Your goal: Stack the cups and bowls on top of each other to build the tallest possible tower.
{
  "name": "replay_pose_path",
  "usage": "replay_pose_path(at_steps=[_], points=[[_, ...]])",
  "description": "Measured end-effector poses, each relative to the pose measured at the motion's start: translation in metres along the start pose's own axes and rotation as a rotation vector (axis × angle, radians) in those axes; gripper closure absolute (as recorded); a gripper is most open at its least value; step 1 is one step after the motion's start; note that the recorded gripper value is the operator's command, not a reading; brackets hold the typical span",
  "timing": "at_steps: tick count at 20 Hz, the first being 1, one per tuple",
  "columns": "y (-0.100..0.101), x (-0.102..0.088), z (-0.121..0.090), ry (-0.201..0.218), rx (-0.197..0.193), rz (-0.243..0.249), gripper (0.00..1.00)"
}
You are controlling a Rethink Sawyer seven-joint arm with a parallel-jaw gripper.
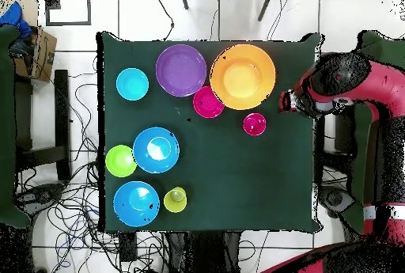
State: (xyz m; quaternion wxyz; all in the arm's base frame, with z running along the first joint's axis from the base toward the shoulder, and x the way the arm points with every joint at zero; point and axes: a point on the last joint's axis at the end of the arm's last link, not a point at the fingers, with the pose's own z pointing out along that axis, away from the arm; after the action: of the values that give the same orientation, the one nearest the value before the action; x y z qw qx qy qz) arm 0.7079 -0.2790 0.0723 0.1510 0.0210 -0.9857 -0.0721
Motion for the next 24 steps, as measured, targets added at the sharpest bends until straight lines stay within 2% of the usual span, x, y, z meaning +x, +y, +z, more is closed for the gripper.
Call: replay_pose_path(at_steps=[2, 5, 8, 13, 15, 16, 18, 19, 21, 24], points=[[0.011, 0.001, 0.005, 0.044, 0.020, -0.023, 0.00], [0.020, 0.000, 0.007, 0.065, 0.030, -0.041, 0.00], [0.038, 0.002, 0.013, 0.087, 0.030, -0.072, 0.00], [0.059, 0.019, 0.031, 0.122, 0.020, -0.123, 0.00], [0.064, 0.028, 0.035, 0.123, 0.018, -0.139, 0.00], [0.072, 0.041, 0.037, 0.115, 0.016, -0.162, 0.00], [0.076, 0.052, 0.036, 0.106, 0.015, -0.175, 0.00], [0.080, 0.063, 0.032, 0.094, 0.017, -0.185, 0.00], [0.081, 0.072, 0.028, 0.083, 0.019, -0.189, 0.00], [0.081, 0.096, 0.010, 0.053, 0.010, -0.179, 0.00]])
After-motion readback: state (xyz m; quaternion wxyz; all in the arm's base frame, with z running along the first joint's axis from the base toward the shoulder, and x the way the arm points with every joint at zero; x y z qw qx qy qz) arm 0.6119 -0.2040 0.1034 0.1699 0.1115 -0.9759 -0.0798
